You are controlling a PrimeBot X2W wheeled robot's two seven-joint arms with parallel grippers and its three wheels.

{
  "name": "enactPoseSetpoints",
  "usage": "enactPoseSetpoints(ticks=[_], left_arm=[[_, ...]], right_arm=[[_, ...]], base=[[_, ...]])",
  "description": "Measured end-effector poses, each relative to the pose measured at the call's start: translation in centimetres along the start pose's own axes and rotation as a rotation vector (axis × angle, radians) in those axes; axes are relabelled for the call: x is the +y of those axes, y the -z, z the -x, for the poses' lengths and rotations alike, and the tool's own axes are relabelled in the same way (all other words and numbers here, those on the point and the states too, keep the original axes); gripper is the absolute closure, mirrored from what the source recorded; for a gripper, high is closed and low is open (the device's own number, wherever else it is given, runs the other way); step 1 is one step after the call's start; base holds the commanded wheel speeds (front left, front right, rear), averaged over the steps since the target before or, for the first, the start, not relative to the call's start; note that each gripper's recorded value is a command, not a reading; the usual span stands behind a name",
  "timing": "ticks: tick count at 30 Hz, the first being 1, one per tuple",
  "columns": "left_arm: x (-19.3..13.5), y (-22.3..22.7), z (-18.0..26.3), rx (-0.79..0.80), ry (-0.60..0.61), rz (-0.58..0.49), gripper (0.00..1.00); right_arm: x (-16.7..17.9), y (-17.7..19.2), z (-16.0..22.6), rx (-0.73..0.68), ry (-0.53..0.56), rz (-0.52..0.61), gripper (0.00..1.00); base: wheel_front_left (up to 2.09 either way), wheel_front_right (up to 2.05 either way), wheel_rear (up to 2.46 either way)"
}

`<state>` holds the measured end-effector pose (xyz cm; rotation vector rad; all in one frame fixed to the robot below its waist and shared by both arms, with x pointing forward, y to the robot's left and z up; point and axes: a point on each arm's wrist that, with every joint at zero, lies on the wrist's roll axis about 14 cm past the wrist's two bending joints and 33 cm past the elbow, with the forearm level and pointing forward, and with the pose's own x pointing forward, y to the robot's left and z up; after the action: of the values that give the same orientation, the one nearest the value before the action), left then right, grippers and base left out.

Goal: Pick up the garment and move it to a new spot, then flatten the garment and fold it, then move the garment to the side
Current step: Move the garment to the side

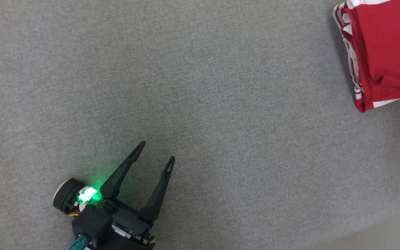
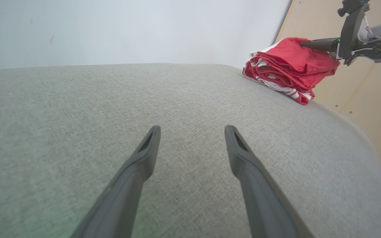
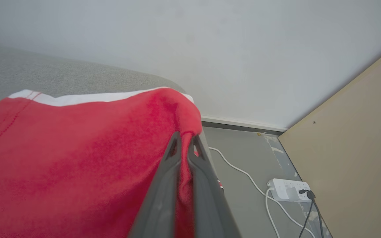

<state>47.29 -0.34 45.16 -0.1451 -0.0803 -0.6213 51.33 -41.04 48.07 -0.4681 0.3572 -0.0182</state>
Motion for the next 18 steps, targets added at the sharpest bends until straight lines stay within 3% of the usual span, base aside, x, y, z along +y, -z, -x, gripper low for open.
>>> enactPoseSetpoints(ticks=[2, 3, 5, 6, 14, 18], left_arm=[[0.1, 0.0, 0.1, 0.0, -0.003, -0.002, 0.0], [0.1, 0.0, 0.1, 0.0, -0.003, -0.002, 0.0], [0.2, -0.1, 0.2, 0.001, -0.005, -0.005, 0.0], [0.3, -0.1, 0.2, 0.001, -0.007, -0.006, 0.0], [0.7, -0.4, 0.3, -0.003, -0.02, -0.015, 0.0], [0.8, -0.8, 0.4, -0.004, -0.033, -0.022, 0.0]], right_arm=[[-0.5, 0.3, 0.0, 0.007, 0.021, -0.013, 1.0], [-0.5, 0.3, 0.0, 0.007, 0.021, -0.013, 0.84], [-0.9, 0.8, 0.1, 0.019, 0.037, -0.017, 0.48], [-1.0, 0.8, 0.1, 0.022, 0.044, -0.015, 0.0], [-3.9, -2.4, -0.4, -0.069, 0.149, 0.049, 0.0], [-2.2, -2.8, -0.6, -0.105, 0.143, 0.05, 0.0]], base=[[0.0, 0.0, 0.0], [0.0, 0.0, 0.0], [0.0, 0.0, 0.0], [0.0, 0.0, 0.0], [0.0, 0.0, 0.0], [0.0, 0.0, 0.0]])
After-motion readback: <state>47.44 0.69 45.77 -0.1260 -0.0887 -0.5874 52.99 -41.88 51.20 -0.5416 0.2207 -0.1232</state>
